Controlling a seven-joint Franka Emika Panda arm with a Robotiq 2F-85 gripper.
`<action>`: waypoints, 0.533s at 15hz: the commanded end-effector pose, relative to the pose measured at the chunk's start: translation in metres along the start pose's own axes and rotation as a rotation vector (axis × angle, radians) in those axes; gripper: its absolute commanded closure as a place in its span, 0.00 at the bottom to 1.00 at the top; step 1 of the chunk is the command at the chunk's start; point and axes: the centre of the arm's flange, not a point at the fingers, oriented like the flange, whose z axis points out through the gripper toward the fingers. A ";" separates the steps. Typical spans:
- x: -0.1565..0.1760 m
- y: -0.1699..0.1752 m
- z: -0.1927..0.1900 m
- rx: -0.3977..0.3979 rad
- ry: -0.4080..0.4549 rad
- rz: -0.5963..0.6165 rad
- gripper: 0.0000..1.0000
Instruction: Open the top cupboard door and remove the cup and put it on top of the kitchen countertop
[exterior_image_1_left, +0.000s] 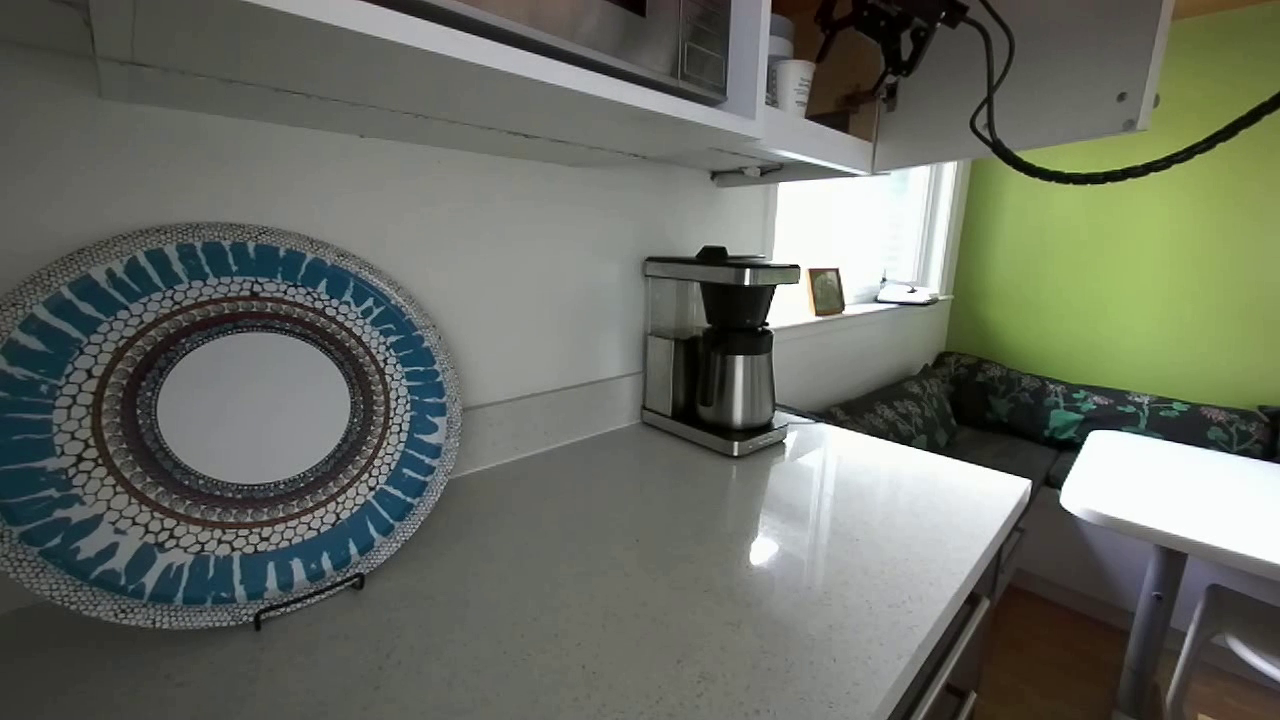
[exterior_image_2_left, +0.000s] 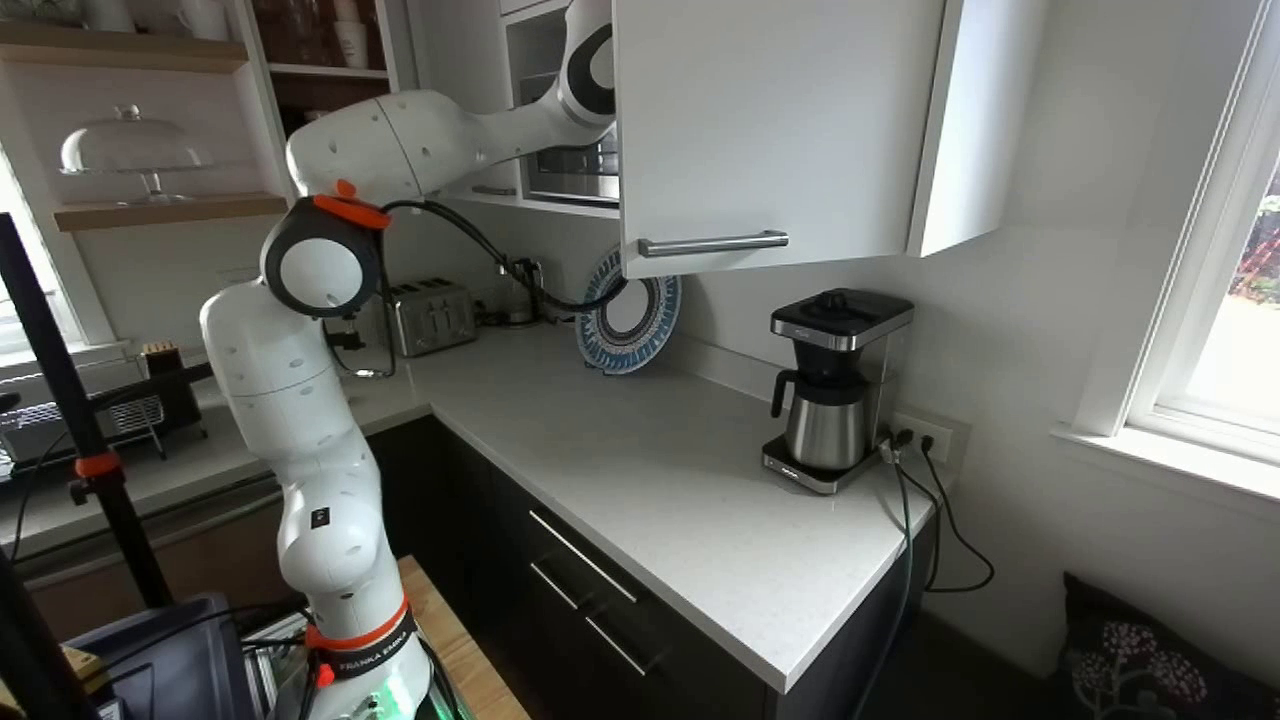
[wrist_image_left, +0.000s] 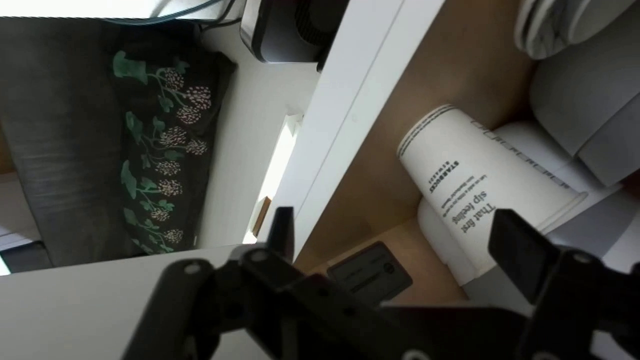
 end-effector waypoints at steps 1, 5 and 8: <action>0.001 -0.003 0.002 0.004 0.001 0.000 0.00; 0.003 -0.010 0.006 0.012 0.004 0.001 0.00; 0.011 -0.014 0.009 0.022 -0.004 -0.023 0.00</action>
